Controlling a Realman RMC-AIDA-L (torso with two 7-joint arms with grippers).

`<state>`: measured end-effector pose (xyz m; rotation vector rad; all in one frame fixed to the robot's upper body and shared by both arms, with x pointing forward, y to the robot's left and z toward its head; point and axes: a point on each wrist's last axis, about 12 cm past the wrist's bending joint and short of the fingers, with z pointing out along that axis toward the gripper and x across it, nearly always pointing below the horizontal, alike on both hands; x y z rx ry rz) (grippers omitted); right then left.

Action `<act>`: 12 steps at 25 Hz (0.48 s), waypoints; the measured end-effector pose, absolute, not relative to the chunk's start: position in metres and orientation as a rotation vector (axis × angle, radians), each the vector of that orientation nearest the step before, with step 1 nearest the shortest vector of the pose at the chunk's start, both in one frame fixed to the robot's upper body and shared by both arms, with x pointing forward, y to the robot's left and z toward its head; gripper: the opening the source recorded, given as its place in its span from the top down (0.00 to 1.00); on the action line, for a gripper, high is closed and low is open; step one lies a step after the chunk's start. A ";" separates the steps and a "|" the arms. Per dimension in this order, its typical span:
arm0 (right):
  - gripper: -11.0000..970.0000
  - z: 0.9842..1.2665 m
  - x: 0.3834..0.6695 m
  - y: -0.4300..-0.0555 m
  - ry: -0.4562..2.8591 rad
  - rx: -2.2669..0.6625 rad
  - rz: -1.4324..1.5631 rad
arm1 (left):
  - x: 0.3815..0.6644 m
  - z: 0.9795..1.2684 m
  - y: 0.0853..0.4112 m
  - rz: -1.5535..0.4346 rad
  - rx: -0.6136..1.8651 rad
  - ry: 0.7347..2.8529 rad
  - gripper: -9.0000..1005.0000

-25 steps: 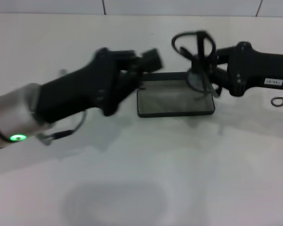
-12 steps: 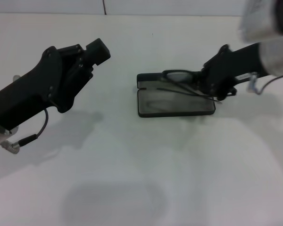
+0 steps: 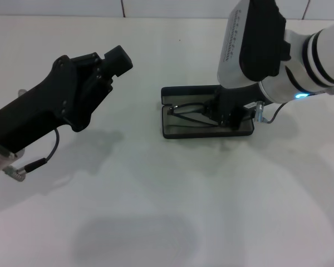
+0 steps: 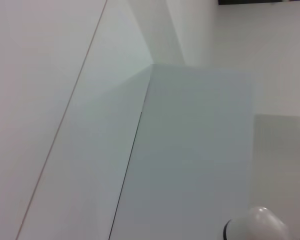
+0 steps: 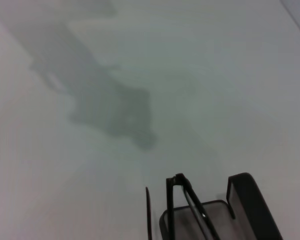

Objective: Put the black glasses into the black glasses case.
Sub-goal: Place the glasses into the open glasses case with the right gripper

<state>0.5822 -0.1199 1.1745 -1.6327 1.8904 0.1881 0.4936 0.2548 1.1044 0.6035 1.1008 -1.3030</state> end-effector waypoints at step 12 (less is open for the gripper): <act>0.87 1.159 0.588 -0.120 1.893 -1.643 0.059 | 0.500 1.104 0.250 -1.293 0.603 1.118 0.96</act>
